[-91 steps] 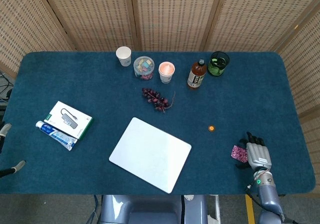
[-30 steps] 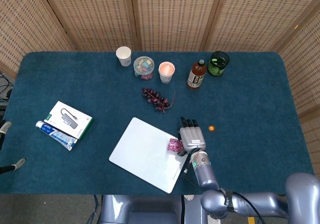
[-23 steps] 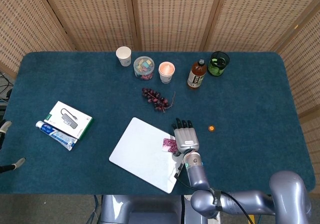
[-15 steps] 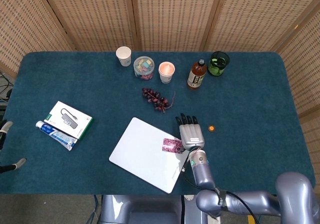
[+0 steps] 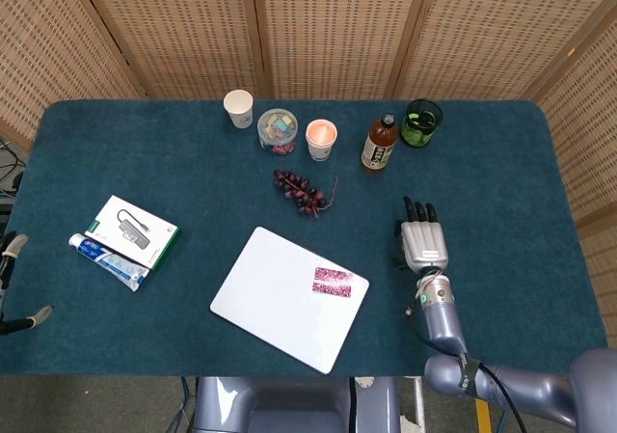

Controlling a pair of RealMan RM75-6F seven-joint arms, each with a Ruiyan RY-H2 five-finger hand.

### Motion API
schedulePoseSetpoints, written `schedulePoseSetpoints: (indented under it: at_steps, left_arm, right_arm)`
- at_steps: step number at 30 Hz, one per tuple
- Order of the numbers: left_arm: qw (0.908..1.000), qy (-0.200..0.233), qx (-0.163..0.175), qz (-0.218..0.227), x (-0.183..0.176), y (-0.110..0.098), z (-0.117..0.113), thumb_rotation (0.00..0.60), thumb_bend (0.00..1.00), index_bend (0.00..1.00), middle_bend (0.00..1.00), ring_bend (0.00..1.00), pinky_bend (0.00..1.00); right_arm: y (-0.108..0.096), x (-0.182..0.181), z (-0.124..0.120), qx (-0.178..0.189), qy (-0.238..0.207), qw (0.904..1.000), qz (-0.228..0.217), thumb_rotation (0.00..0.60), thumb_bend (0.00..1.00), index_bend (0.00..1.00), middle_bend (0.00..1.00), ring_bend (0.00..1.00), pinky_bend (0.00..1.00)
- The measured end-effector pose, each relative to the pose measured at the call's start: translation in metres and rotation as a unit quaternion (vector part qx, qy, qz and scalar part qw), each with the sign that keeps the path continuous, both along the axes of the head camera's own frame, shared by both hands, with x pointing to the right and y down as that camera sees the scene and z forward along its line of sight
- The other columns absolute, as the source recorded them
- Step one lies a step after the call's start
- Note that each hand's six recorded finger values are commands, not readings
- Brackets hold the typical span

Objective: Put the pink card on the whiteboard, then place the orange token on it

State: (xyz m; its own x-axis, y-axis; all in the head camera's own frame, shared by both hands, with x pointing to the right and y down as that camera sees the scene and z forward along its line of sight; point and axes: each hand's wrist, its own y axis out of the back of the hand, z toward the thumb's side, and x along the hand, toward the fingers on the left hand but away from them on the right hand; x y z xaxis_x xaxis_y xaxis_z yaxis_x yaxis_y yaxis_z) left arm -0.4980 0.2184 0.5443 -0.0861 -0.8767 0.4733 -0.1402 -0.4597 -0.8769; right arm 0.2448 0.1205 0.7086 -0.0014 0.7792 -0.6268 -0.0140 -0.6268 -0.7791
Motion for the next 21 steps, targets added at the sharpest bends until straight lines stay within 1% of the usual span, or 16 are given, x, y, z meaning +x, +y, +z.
schedulePoseSetpoints:
  at_steps: [7,10,15,21]
  left_arm:
    - [1.0000,-0.002,-0.002,0.001,0.001,0.000,0.001,0.600,0.00,0.00,0.00,0.00,0.00]
    - [1.0000,-0.002,-0.002,0.001,0.001,0.000,0.002,0.600,0.00,0.00,0.00,0.00,0.00]
    - [1.0000,-0.003,-0.002,0.001,0.002,0.000,0.002,0.600,0.00,0.00,0.00,0.00,0.00]
    - [1.0000,-0.005,-0.005,0.000,0.001,-0.001,0.004,0.600,0.00,0.00,0.00,0.00,0.00]
  right_arm:
    - [0.003,0.020,0.011,-0.011,0.014,0.9998,0.003,0.600,0.25,0.43,0.00,0.00,0.00]
    - [0.003,0.022,0.014,-0.013,0.017,0.9998,0.005,0.600,0.25,0.43,0.00,0.00,0.00]
    - [-0.002,0.027,0.020,-0.012,0.030,0.9994,0.012,0.600,0.26,0.43,0.00,0.00,0.00]
    - [-0.006,0.028,0.027,-0.025,0.036,0.9986,0.029,0.600,0.26,0.43,0.00,0.00,0.00]
